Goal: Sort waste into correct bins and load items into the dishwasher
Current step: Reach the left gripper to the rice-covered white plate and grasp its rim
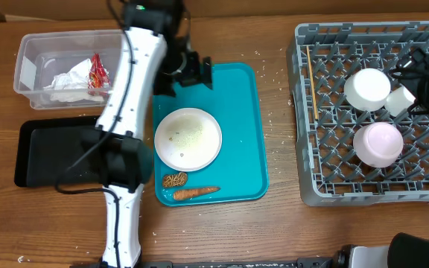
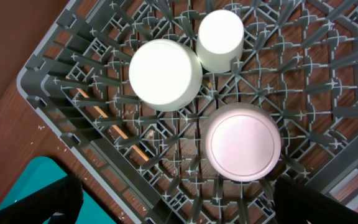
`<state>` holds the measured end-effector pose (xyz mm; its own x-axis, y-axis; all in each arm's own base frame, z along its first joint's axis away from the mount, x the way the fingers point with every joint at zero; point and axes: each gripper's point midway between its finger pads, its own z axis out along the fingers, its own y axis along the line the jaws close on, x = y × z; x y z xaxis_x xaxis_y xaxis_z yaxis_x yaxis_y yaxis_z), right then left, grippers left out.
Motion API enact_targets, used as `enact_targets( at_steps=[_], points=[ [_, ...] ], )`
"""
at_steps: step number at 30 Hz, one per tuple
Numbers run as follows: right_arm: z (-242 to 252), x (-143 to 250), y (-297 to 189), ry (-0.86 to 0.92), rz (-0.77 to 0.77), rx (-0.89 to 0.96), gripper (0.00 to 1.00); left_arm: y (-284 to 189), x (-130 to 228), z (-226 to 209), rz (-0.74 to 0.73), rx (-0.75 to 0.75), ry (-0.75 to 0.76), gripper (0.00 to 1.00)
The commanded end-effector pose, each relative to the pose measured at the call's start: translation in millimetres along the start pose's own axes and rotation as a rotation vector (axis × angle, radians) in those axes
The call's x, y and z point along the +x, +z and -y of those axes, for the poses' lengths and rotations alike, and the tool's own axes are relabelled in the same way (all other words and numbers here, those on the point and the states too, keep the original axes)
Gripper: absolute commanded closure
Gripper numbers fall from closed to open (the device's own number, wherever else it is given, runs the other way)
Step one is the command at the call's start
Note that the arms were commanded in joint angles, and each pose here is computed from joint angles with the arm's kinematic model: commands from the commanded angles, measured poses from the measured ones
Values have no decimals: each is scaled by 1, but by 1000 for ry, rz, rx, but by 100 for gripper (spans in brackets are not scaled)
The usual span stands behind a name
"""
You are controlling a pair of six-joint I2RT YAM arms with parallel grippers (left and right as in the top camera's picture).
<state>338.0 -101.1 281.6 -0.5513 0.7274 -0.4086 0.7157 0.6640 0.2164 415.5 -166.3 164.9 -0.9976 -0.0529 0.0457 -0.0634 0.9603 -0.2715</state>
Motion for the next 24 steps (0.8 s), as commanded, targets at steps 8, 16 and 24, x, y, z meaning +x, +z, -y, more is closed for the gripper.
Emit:
enact_targets(
  at_steps=[8, 16, 24],
  points=[
    [-3, -4, -4, 6, 16, -13, 0, -25, 34, 39, 122, -153, 80, 0],
    [-3, -4, -4, 6, 16, -13, 0, -33, 88, 13, 51, -202, 50, 0],
    [-3, -4, -4, 6, 16, -13, 0, 35, 84, 35, 85, -157, 128, 0]
  ],
)
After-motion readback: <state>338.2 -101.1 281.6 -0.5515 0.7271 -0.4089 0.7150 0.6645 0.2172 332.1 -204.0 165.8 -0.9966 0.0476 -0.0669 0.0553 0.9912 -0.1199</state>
